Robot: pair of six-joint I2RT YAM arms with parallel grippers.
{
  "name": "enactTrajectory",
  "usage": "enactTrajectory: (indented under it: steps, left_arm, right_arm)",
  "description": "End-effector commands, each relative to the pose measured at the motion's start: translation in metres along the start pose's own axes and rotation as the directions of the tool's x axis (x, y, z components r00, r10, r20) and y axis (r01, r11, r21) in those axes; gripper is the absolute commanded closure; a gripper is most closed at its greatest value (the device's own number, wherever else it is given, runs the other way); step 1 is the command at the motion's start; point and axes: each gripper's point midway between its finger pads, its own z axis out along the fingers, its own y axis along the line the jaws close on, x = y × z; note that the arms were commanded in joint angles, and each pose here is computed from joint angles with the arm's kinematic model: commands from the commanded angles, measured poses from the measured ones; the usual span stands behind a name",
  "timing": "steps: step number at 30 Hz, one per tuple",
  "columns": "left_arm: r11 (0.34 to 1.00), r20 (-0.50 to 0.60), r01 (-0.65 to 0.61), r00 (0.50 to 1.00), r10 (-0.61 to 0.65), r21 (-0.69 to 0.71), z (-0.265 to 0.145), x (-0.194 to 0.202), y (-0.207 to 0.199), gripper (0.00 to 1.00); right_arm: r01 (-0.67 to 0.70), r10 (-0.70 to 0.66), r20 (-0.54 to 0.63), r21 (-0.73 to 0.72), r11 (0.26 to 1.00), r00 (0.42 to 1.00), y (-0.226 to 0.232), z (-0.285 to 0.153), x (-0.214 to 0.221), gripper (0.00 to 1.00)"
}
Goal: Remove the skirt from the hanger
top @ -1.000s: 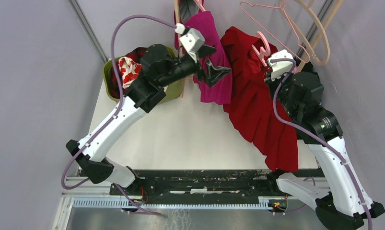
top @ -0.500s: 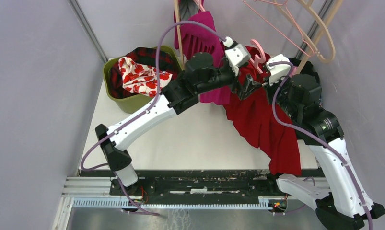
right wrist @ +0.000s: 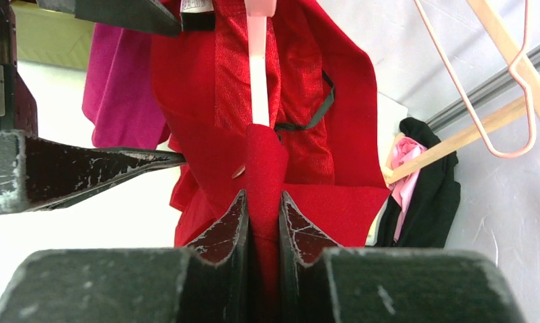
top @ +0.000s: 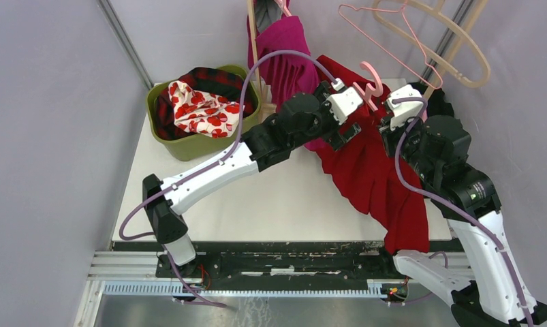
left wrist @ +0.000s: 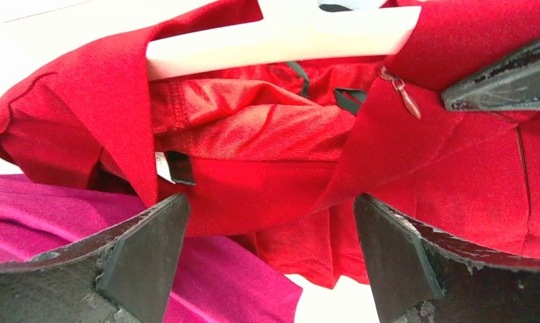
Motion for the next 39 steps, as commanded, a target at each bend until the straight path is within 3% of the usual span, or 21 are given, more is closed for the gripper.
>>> enactTrajectory:
  steps: [1,10,17,23,33,39]
  left_arm:
    - [0.985,0.121,-0.051,0.990,0.071,-0.164,-0.024,-0.055,0.043,0.01]
    - [0.988,0.165,-0.025,0.985,0.050,-0.150,-0.048,-0.084,0.048,0.01]
    - [0.964,0.183,-0.064,0.977,0.114,-0.259,-0.070,-0.100,0.072,0.01]
    - [0.986,0.291,-0.031,0.953,0.079,-0.165,-0.079,-0.133,0.059,0.01]
    - [0.993,0.264,-0.082,0.959,0.103,-0.090,-0.048,-0.121,0.050,0.01]
    - [0.985,0.179,-0.173,0.969,0.170,0.001,-0.044,-0.082,0.048,0.01]
  right_arm:
    - [-0.058,0.052,0.222,0.021,0.998,0.974,-0.012,-0.021,-0.059,1.00]
    - [-0.040,0.034,0.224,0.025,0.999,0.974,-0.014,-0.028,-0.061,1.00]
    - [-0.048,0.045,0.218,0.009,0.999,0.975,-0.011,-0.026,-0.059,0.99]
    - [-0.043,0.041,0.220,0.007,0.999,0.975,-0.010,-0.027,-0.059,0.99]
    - [-0.056,0.056,0.236,-0.007,0.998,0.970,-0.009,-0.031,-0.066,0.99]
    - [-0.050,0.051,0.246,-0.009,0.999,0.968,-0.010,-0.035,-0.069,0.99]
